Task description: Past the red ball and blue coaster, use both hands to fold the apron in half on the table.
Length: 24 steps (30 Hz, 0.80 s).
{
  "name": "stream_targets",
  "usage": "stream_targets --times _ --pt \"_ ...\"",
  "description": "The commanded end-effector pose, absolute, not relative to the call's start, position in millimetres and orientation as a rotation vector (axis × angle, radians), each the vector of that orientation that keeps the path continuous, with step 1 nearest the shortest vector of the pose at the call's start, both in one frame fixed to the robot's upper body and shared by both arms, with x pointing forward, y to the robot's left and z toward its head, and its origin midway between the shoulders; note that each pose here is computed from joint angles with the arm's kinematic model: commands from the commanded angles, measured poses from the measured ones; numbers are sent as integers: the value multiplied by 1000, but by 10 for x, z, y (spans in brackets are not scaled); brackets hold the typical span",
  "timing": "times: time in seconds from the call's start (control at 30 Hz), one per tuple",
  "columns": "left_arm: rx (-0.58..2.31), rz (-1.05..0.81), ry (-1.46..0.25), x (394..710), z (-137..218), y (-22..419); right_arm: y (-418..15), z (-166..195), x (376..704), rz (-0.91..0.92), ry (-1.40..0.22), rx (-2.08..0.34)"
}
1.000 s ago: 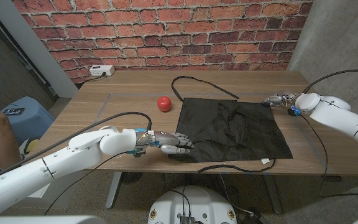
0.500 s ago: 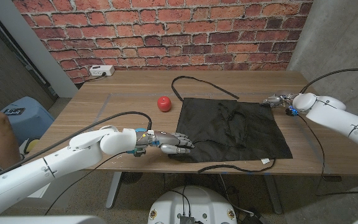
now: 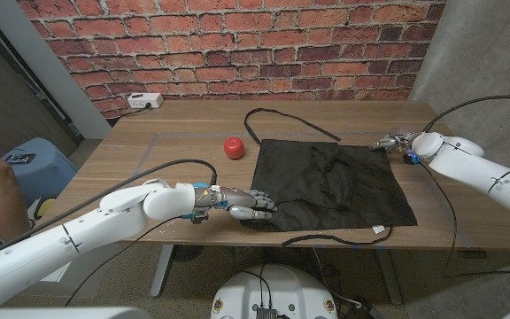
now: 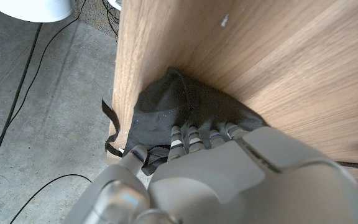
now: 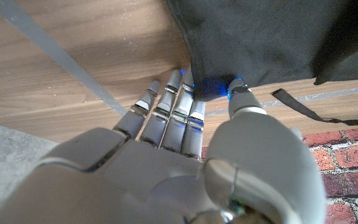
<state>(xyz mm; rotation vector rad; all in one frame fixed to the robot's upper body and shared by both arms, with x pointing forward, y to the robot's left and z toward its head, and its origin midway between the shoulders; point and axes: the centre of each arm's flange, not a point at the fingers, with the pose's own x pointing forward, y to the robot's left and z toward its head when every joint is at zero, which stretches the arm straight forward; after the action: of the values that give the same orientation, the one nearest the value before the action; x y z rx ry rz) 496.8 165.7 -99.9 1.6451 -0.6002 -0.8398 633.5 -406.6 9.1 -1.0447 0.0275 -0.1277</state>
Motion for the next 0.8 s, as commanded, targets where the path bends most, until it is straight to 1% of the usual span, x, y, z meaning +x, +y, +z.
stream_targets --times 0.03,0.8 --pt "1636 -853 -596 4956 -1014 1615 -3993 137 6330 -151 35 -1065" --pt "1608 -874 -606 4998 -1012 1593 -3742 521 6184 -164 48 -1153"
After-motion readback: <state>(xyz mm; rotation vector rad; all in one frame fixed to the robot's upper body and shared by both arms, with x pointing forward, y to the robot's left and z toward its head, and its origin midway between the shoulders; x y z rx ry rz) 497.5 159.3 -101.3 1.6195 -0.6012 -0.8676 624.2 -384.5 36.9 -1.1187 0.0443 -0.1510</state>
